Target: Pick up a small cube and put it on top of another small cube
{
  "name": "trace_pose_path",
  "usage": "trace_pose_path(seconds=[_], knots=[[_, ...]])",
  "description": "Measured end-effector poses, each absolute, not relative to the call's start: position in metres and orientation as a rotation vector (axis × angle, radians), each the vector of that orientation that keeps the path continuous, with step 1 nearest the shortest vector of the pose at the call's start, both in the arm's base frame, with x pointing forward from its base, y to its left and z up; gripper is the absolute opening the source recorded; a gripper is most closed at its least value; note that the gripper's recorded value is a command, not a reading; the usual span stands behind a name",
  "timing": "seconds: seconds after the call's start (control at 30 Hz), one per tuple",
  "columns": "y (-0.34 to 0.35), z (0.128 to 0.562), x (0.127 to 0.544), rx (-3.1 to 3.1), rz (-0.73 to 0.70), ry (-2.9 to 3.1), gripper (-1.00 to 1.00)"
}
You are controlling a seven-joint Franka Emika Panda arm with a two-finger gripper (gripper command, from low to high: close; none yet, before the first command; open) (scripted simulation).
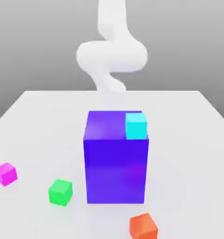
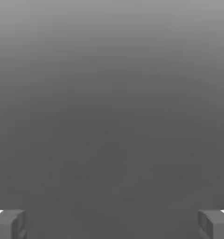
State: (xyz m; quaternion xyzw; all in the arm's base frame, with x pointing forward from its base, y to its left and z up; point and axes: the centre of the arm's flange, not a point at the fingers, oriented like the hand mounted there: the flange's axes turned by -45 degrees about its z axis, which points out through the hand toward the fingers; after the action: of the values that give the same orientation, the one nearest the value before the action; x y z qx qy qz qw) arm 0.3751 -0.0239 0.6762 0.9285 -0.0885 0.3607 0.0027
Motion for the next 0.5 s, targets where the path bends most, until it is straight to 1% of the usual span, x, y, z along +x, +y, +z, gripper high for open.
trace_pose_path(seconds=[0.1,0.23,0.37,0.5], knots=[[-0.060,0.630,0.404,2.894,1.013,-0.597,0.00],[-0.114,0.567,0.427,2.818,0.864,-0.998,0.00],[-0.170,0.501,0.432,2.686,0.716,-1.383,0.00],[-0.224,0.433,0.422,2.501,0.569,-1.746,0.00]])
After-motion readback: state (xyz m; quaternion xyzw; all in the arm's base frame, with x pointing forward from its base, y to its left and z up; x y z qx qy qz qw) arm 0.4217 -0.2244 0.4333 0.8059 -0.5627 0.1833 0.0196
